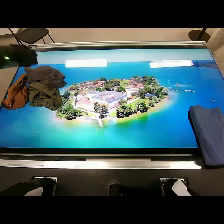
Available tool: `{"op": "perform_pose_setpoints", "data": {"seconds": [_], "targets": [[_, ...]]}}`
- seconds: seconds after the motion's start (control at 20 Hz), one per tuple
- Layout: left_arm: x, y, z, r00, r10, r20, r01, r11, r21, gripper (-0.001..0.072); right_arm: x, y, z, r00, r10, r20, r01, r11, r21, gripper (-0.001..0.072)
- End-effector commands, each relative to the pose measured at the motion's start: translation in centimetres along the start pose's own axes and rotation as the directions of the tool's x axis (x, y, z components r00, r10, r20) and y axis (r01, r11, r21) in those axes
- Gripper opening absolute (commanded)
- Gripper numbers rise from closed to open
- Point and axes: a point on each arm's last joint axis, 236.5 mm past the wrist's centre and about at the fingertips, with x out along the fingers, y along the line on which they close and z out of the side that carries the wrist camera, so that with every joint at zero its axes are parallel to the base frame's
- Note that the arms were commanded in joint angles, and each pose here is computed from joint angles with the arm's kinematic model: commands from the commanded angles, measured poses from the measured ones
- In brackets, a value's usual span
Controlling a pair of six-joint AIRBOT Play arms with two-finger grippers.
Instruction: Fold the shirts.
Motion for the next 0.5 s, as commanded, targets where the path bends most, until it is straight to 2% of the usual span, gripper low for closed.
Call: {"op": "perform_pose_setpoints", "data": {"seconds": [0.0, 0.05, 0.1, 0.15, 0.25, 0.35, 0.45], "targets": [[4.7, 2.8, -10.8, 0.876, 0.173, -0.45, -0.199, 0.98, -0.009, 0.0714, -0.4, 16.2, -7.7, 0.919, 0.297, -0.259, -0.307, 0.952, 0.002, 0.0509], [5.5, 1.5, -15.5, 0.787, 0.127, -0.604, -0.167, 0.986, -0.011, 0.0711, 0.1, 18.8, -12.5, 0.859, 0.306, -0.41, -0.335, 0.942, 0.001, 0.051], [6.3, -0.3, -18.9, 0.734, 0.055, -0.677, -0.11, 0.993, -0.038, 0.071, 0.3, 20.6, -17.8, 0.776, 0.288, -0.561, -0.351, 0.936, -0.006, 0.0519], [7.1, -2.3, -20.8, 0.729, -0.019, -0.685, -0.05, 0.995, -0.082, 0.071, 0.2, 21.5, -22.4, 0.687, 0.248, -0.683, -0.364, 0.931, -0.028, 0.052], [7.9, -5.0, -22.2, 0.793, -0.125, -0.597, 0.003, 0.98, -0.201, 0.071, 0.1, 21.8, -27.7, 0.577, 0.175, -0.798, -0.37, 0.927, -0.065, 0.0519], [7.7, -5.6, -23.5, 0.827, -0.145, -0.544, 0.01, 0.97, -0.245, 0.0708, 0.3, 22.2, -28.4, 0.573, 0.171, -0.801, -0.379, 0.922, -0.074, 0.0519], [7.1, -5.5, -25.1, 0.807, -0.139, -0.574, 0.004, 0.973, -0.23, 0.0708, 0.4, 22.2, -28.2, 0.579, 0.175, -0.796, -0.38, 0.922, -0.074, 0.0518]]}}
